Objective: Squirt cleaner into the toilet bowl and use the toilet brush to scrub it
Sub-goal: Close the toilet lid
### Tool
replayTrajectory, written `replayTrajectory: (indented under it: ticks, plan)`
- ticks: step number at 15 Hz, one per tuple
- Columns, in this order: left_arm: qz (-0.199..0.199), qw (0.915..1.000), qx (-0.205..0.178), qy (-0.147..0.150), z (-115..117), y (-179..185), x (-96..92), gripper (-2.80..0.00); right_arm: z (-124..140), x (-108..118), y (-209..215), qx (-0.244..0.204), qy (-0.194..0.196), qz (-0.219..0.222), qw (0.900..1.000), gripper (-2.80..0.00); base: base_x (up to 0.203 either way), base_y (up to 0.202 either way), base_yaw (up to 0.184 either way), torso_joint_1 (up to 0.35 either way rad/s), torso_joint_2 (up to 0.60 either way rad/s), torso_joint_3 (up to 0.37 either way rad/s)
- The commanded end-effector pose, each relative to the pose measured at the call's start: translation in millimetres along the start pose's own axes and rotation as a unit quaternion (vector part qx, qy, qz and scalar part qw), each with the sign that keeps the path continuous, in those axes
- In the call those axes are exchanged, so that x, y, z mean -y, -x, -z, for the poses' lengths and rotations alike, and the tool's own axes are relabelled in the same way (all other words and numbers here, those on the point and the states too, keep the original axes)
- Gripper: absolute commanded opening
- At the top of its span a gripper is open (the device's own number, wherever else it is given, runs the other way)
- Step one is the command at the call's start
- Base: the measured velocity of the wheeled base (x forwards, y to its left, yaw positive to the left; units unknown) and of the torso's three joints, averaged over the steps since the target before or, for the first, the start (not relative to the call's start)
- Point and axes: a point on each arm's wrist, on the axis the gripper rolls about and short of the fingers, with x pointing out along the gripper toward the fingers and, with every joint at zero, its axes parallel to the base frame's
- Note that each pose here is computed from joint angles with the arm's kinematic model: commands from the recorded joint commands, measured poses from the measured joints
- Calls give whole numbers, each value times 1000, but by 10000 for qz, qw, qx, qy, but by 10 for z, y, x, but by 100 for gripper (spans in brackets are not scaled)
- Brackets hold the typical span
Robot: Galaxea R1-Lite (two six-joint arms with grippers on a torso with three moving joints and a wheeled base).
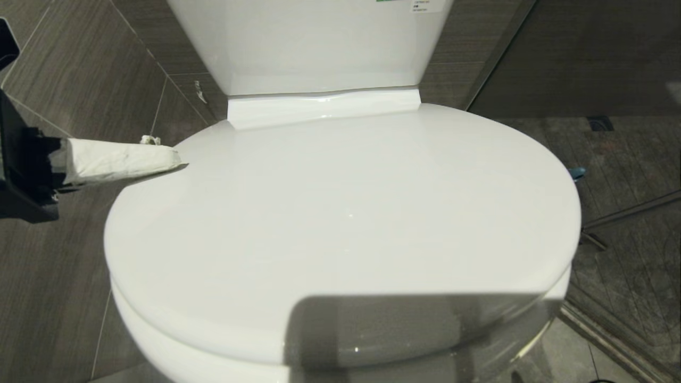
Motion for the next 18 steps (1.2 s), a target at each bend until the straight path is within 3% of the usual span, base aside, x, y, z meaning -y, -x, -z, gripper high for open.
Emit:
replayTrajectory:
  ticks: [1, 7, 15, 18]
  plan:
    - [-22, 9997, -236, 112, 45, -116, -65, -280, -1, 0, -1, -1, 4, -2, 10000, -280, 0, 0, 0, 0, 0, 0]
    - [-398, 9957, -713, 439, 265, -288, -283, -280, -1, 0, -1, -1, 4, 3, 10000, -280, 0, 0, 0, 0, 0, 0]
    - [-599, 9915, -971, 622, 405, -350, -396, -280, -1, 0, -1, -1, 4, 0, 10000, -280, 0, 0, 0, 0, 0, 0]
    - [-967, 9873, -1048, 705, 441, -445, -492, -280, -1, 0, -1, -1, 4, -3, 10000, -280, 0, 0, 0, 0, 0, 0]
